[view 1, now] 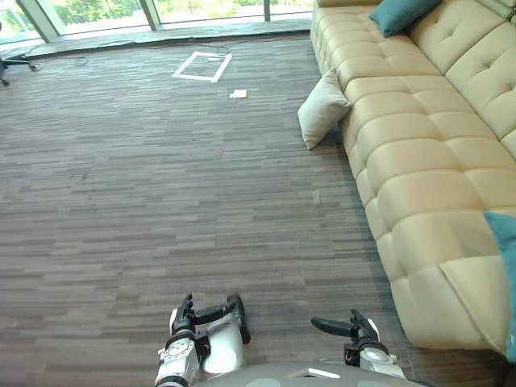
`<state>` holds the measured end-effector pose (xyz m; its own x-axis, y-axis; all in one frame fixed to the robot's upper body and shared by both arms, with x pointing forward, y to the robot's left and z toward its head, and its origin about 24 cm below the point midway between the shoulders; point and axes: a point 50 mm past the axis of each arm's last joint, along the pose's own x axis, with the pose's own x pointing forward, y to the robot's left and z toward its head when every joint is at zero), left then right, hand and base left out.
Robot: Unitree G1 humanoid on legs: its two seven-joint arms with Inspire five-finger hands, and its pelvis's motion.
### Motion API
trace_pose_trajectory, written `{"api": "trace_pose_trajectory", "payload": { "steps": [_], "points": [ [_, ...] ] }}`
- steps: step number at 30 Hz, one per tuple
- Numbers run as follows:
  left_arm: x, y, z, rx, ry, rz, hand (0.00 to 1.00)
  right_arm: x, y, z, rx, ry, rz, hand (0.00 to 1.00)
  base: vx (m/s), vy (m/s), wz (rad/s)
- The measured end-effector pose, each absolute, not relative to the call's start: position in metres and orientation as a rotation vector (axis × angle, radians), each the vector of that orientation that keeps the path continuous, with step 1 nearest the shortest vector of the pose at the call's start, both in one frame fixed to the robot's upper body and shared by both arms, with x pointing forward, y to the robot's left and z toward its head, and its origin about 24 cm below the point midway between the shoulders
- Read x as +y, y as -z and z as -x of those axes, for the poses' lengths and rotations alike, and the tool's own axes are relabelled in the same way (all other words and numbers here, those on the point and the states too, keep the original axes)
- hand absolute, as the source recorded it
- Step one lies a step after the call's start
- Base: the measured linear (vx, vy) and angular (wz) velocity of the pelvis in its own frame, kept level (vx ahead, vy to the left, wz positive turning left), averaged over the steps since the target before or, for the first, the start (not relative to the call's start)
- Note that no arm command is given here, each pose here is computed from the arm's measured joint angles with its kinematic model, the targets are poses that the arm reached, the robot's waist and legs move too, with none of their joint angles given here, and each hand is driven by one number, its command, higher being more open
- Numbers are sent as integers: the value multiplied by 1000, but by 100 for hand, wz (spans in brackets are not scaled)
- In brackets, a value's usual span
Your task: Pick up cushions and gather them together orderly.
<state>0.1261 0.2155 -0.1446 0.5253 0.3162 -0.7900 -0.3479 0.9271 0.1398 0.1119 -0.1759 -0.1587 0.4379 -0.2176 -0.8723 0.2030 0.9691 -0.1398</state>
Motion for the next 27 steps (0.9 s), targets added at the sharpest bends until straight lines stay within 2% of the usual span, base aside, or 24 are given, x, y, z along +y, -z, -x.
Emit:
{"api": "trace_pose_trajectory", "payload": {
  "steps": [8,16,19,27],
  "points": [
    [210,154,-115,1035,-341,-30,100,-183,148,-133,968,240,50,100,531,173,6],
    [198,159,-109,1069,-316,7,100,-202,143,-140,941,317,32,100,604,-168,35],
    [197,158,-110,1052,-364,65,100,-206,143,-138,951,341,23,100,652,-248,29],
    [205,146,-124,927,-446,124,100,-191,149,-127,1004,286,29,100,469,-6,-34]
  ]
}}
